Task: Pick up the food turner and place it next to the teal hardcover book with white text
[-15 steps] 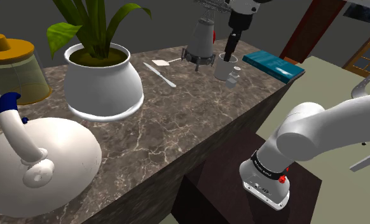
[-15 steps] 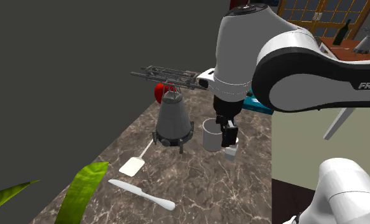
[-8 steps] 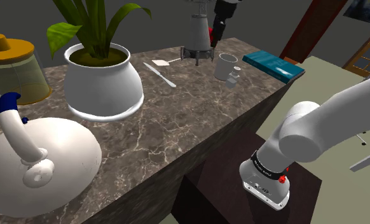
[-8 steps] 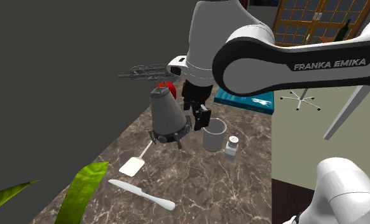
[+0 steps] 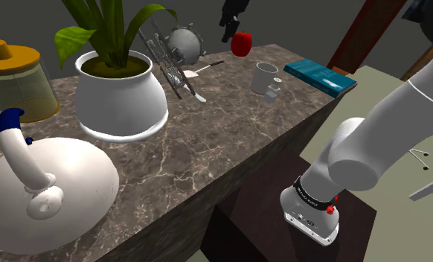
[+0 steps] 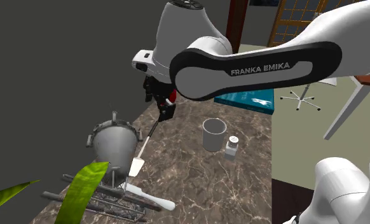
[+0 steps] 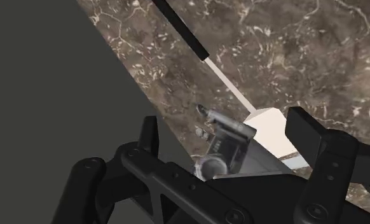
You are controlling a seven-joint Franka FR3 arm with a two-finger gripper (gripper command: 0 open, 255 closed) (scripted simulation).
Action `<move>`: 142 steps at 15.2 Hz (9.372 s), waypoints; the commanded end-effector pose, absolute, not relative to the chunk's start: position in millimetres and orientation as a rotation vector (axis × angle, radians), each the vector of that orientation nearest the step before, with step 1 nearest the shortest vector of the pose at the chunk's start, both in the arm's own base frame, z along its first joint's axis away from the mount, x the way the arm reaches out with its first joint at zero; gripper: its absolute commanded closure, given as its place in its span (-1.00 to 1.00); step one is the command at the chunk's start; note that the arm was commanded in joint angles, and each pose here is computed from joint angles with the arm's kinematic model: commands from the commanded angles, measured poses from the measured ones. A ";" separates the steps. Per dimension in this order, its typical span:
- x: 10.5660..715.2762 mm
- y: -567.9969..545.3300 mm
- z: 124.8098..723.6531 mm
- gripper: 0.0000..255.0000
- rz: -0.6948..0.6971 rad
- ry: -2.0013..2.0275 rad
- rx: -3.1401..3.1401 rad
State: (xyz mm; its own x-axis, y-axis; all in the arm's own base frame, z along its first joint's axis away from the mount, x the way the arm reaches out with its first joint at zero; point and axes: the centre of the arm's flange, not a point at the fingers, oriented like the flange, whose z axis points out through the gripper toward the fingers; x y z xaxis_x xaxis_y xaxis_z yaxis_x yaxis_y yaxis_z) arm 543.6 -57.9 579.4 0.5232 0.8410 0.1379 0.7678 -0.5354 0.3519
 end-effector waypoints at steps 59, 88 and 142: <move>651.5 -38.5 441.4 1.00 -0.066 2.355 2.001; 651.6 -38.5 544.1 1.00 -0.066 2.355 2.001; 582.9 -352.6 453.0 -1.00 -0.065 2.355 2.001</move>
